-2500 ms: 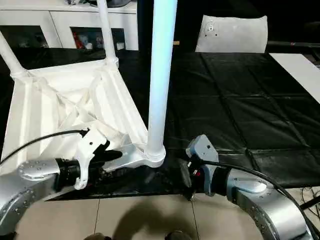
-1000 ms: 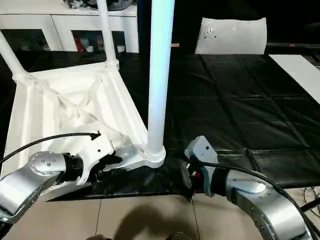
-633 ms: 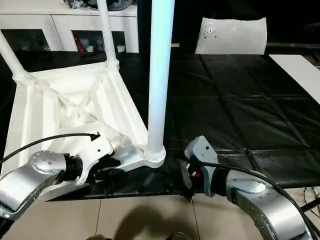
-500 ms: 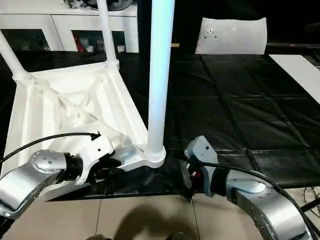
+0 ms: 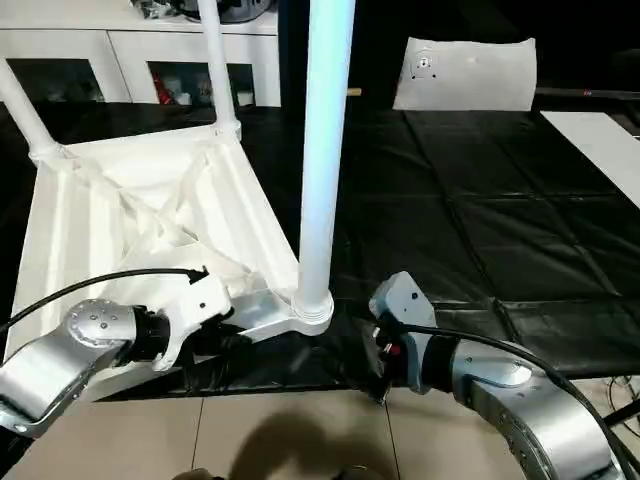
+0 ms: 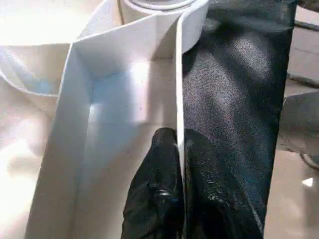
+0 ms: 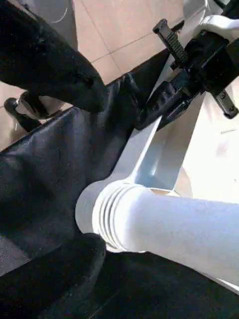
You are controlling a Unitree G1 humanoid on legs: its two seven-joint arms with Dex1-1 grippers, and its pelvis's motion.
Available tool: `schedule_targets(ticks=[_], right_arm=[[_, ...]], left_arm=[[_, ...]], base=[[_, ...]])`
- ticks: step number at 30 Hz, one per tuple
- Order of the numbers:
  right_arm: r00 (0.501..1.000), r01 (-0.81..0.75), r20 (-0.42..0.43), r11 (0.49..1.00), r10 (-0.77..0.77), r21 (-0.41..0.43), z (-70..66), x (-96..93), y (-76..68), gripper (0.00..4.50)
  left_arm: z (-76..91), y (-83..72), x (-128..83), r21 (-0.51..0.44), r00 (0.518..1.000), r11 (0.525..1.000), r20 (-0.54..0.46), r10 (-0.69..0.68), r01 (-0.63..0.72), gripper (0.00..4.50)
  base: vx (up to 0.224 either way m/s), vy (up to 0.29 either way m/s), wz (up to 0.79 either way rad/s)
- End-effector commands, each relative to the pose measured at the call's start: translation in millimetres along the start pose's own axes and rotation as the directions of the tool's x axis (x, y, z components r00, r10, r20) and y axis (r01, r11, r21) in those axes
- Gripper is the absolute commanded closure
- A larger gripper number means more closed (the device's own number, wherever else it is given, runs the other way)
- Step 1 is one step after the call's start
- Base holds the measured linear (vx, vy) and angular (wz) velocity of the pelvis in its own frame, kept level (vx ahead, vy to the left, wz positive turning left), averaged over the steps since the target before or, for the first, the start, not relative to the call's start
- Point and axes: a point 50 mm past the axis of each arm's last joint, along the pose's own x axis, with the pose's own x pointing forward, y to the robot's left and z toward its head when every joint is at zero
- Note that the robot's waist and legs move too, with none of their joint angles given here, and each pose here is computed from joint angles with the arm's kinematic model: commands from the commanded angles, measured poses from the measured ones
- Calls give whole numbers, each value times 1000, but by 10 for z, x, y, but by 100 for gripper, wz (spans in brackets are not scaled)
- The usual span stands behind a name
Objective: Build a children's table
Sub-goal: Rotate table base
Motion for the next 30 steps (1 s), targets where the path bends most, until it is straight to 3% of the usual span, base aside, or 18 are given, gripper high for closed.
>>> schedule_targets(ticks=[1, 5, 8, 9, 19, 22, 24, 29, 30], right_arm=[[1000, 11, 7, 1000, -11, -24, 41, -12, -30, 0], [1000, 11, 10, 999, -10, -33, 56, 7, -48, 0], [1000, 14, 11, 999, -14, -38, 61, 7, -55, 0], [1000, 19, 10, 999, -19, -42, 63, -4, -62, 0], [999, 41, 7, 998, -41, -46, 52, -36, -99, 0], [999, 47, 9, 998, -47, -47, 52, -35, -116, 0], [998, 58, 17, 997, -57, -48, 56, -31, -131, 0], [998, 66, 21, 997, -66, -45, 45, 1, -155, 0], [998, 68, 21, 997, -67, -45, 42, 5, -158, 0]], left_arm=[[108, 45, -17, 78, 999, 997, 54, 1, -5, 448], [163, 168, 15, 233, 988, 971, 135, -82, 49, 448], [170, 209, 30, 284, 984, 957, 140, -110, 66, 448], [187, 275, 54, 358, 984, 931, 127, -122, 69, 448], [336, 435, 169, 523, 968, 850, 172, -181, 66, 448], [360, 448, 196, 520, 958, 852, 209, -196, 61, 448], [374, 510, 211, 436, 951, 900, 273, -146, 13, 448], [254, 661, 193, 271, 968, 962, 247, -43, -26, 448], [249, 666, 191, 261, 967, 965, 249, -46, -21, 401]], base=[[0, 0, 0], [0, 0, 0], [0, 0, 0], [0, 0, 0], [0, 0, 0], [0, 0, 0], [0, 0, 0], [0, 0, 0], [0, 0, 0]])
